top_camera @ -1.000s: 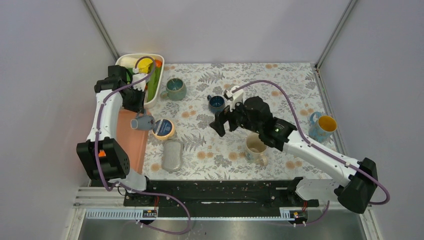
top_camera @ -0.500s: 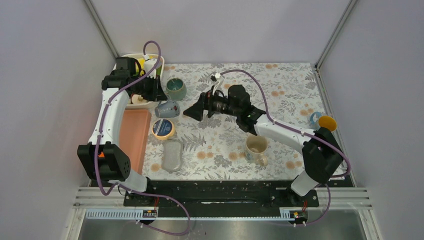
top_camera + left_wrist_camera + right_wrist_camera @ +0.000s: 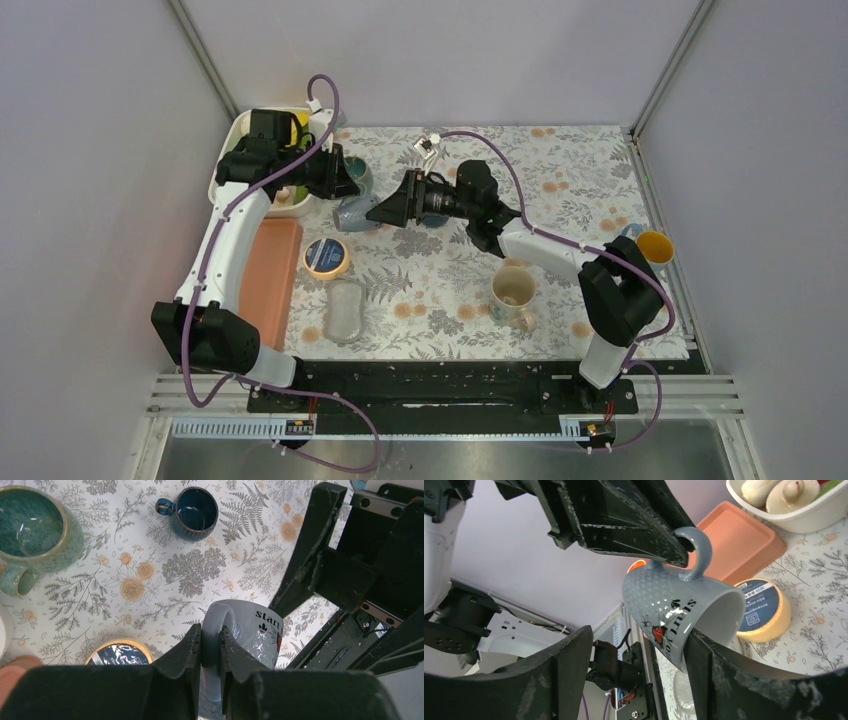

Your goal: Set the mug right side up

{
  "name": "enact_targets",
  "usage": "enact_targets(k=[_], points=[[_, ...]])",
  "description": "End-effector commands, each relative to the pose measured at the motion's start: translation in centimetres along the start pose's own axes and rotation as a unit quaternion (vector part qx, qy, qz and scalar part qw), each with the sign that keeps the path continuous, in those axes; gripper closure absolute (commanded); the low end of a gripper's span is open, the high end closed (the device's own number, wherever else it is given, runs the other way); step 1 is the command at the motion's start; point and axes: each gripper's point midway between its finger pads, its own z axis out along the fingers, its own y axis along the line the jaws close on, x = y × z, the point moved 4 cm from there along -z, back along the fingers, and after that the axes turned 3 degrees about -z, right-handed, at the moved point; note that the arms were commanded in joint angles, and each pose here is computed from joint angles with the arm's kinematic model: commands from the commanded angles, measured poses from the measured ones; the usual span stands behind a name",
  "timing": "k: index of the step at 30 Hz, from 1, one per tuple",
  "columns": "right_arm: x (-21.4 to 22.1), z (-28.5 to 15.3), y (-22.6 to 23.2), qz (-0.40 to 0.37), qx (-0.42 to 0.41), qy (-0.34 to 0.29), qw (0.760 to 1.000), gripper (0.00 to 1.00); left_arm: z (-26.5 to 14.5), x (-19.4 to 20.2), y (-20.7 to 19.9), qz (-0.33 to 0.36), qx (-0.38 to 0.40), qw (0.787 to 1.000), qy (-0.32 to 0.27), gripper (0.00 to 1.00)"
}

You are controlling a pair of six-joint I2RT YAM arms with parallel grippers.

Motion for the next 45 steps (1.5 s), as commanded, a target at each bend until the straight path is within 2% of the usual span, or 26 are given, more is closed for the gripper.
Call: enact_targets(k=[1,5,9,11,13,14,15,17,19,20,22,26,30,32,33,36,37,41,45], points=[[-1.7,0.2,4.2,-0.024,-0.079,-0.004,0.997,0.3,-1.9,-3.5,-1.9,0.042,0.01,0.996,-0.074,1.0],[-1.4,0.5,5.9,-0.037,-0.112,0.014,0.993,0.42,-1.2,-3.3,-2.6,0.034,0.033,0.996,-0.072,1.0],[-1.0,0.6,6.2,-0.066,-0.113,0.029,0.991,0.63,-1.0,-3.2,-2.8,0.031,0.043,0.996,-0.077,1.0],[-0.8,0.2,5.6,-0.087,-0.086,0.03,0.992,0.8,-0.7,-2.7,-2.7,0.034,0.043,0.996,-0.072,1.0],[-0.4,-0.5,4.1,-0.113,-0.022,0.038,0.993,0.99,-0.4,-1.7,-2.2,0.036,0.04,0.997,-0.063,1.0],[-0.2,-0.9,3.2,-0.135,0.014,0.042,0.99,1.0,-0.2,-1.2,-1.9,0.037,0.036,0.997,-0.057,1.0],[-0.1,-1.4,2.3,-0.161,0.052,0.047,0.985,1.0,0.1,-0.7,-1.6,0.037,0.032,0.997,-0.051,0.94],[0.3,-2.4,0.8,-0.217,0.115,0.064,0.967,1.0,0.3,-0.1,-1.3,0.043,0.032,0.998,-0.044,0.66],[0.7,-3.2,-0.3,-0.282,0.166,0.086,0.941,1.0,0.6,0.2,-1.1,0.048,0.031,0.998,-0.039,0.32],[1.4,-3.9,-1.0,-0.312,0.19,0.114,0.924,1.0,0.7,0.3,-0.9,0.049,0.026,0.998,-0.036,0.21],[2.2,-4.6,-1.6,-0.394,0.221,0.164,0.877,1.0,0.6,0.2,-0.1,0.057,0.001,0.998,-0.035,0.09],[4.7,-6.6,-2.3,-0.523,0.248,0.307,0.756,1.0,1.1,-0.2,1.3,0.069,-0.042,0.997,-0.021,0.05],[8.2,-8.2,-2.1,-0.613,0.177,0.44,0.631,1.0,2.3,0.1,1.2,0.077,-0.036,0.996,0.003,0.05],[9.9,-9.2,-1.7,-0.634,0.125,0.489,0.586,1.0,2.5,0.2,1.5,0.08,-0.04,0.996,0.009,0.05],[10.7,-9.6,-1.2,-0.63,0.093,0.508,0.58,1.0,2.6,0.3,1.7,0.081,-0.044,0.996,0.011,0.05],[12.8,-10.0,0.9,-0.591,0.003,0.542,0.598,1.0,2.7,0.6,2.2,0.088,-0.055,0.994,0.02,0.05],[13.7,-10.0,1.3,-0.578,-0.014,0.557,0.596,1.0,2.7,0.8,2.3,0.092,-0.059,0.994,0.023,0.05],[16.3,-10.2,1.9,-0.559,-0.042,0.61,0.56,1.0,2.2,1.6,3.3,0.11,-0.09,0.989,0.036,0.05],[18.1,-10.0,1.1,-0.537,-0.052,0.64,0.547,1.0,1.8,2.3,3.9,0.118,-0.114,0.985,0.052,0.04]])
